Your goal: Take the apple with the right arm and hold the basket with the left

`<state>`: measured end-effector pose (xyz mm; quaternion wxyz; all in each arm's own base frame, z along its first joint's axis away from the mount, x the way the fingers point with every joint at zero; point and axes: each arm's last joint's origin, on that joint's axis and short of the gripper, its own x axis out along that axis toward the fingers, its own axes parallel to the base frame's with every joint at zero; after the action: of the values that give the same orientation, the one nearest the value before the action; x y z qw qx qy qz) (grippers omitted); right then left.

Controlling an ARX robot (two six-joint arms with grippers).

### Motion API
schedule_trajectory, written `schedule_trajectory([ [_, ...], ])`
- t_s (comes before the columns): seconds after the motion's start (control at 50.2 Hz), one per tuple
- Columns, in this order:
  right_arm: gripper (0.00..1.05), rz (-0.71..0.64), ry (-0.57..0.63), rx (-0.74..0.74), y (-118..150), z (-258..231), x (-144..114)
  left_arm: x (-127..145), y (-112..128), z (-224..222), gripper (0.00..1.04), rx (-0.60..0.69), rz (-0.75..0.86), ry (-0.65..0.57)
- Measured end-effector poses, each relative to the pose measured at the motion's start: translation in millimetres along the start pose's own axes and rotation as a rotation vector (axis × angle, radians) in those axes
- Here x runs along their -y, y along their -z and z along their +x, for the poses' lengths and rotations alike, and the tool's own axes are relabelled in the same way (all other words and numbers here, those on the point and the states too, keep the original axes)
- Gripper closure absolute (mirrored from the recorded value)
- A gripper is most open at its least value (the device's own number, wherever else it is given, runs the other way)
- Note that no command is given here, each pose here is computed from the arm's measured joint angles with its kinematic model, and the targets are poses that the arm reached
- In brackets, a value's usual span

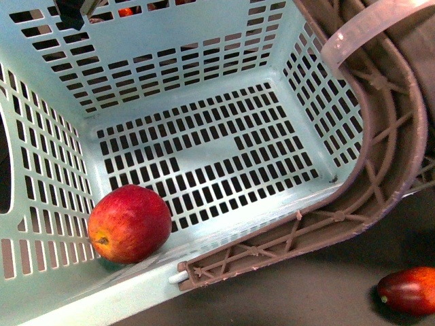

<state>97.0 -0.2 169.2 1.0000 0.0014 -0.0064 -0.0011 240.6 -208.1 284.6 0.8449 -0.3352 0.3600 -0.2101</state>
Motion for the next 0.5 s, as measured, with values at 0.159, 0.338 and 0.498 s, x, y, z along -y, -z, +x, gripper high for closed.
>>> schedule_trajectory([
  [0.159,0.09,0.0,0.0,0.0,0,0,0,-6,-7,-2,0.89,0.269,-0.271,-0.161],
  [0.338,0.09,0.0,0.0,0.001,0,0,0,-37,-42,-8,0.89,0.414,-0.559,-0.227],
  [0.498,0.09,0.0,0.0,0.001,0,0,0,-64,-67,-4,0.89,0.451,-0.672,-0.267],
])
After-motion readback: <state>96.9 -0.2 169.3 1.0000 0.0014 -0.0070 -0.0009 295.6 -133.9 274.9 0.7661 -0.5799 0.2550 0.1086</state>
